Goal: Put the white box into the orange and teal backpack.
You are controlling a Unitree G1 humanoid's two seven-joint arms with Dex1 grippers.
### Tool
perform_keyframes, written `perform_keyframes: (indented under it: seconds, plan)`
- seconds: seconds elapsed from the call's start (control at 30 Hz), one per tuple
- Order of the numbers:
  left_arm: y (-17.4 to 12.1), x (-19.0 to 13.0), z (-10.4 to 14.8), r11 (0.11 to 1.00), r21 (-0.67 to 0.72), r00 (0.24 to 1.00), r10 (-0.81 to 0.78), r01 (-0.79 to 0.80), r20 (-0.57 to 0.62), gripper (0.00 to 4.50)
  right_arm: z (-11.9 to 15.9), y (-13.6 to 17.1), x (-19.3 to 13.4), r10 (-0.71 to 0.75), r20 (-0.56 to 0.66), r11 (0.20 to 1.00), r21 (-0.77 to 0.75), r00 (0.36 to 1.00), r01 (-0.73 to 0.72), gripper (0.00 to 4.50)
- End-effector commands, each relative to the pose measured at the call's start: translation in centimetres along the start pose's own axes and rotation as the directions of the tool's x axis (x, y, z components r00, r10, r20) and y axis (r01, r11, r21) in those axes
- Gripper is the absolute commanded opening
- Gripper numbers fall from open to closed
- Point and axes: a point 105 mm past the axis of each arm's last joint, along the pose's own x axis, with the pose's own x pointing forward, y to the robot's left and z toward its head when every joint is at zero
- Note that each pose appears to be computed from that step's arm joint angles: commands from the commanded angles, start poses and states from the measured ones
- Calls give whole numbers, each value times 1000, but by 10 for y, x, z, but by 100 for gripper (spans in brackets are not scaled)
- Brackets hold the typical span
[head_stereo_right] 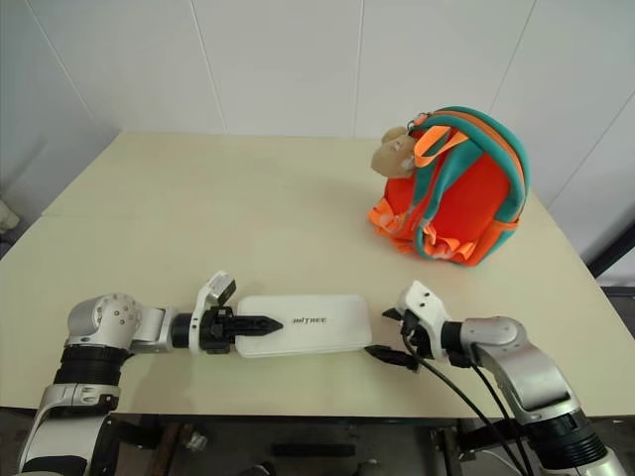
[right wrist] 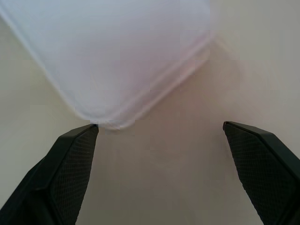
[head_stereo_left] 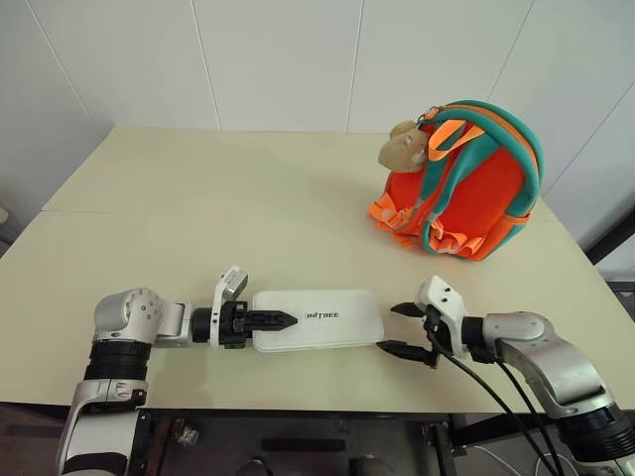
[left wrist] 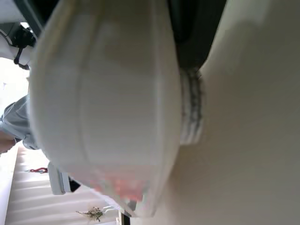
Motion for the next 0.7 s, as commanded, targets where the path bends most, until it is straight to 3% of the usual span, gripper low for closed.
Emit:
perform_keyframes:
  seconds: [0.03, 0.13, 0.2, 0.37, 0.6, 0.7]
  plan:
    - [-16, -7, 8, 997, 54, 997, -57, 54, 59, 121, 18, -25, -28, -155, 74, 987, -26, 985, 158, 450]
    - [-19, -21, 20, 992, 119, 989, -43, 26, 142, 121, 42, -54, -49, -290, 166, 956, 4, 942, 294, 450]
    - [-25, -33, 31, 981, 194, 976, -61, 20, 209, 121, 62, -79, -62, -404, 243, 914, 55, 882, 403, 450]
    - [-17, -46, 39, 971, 228, 971, 20, -76, 240, 121, 92, -120, -63, -549, 334, 835, 202, 766, 511, 450]
    - [-19, -44, 30, 963, 260, 975, 12, -71, 221, 121, 121, -139, -16, -529, 380, 847, 295, 759, 442, 450]
    - [-30, -46, 18, 966, 260, 979, -61, 8, 195, 121, 134, -146, 7, -507, 414, 860, 302, 756, 411, 450]
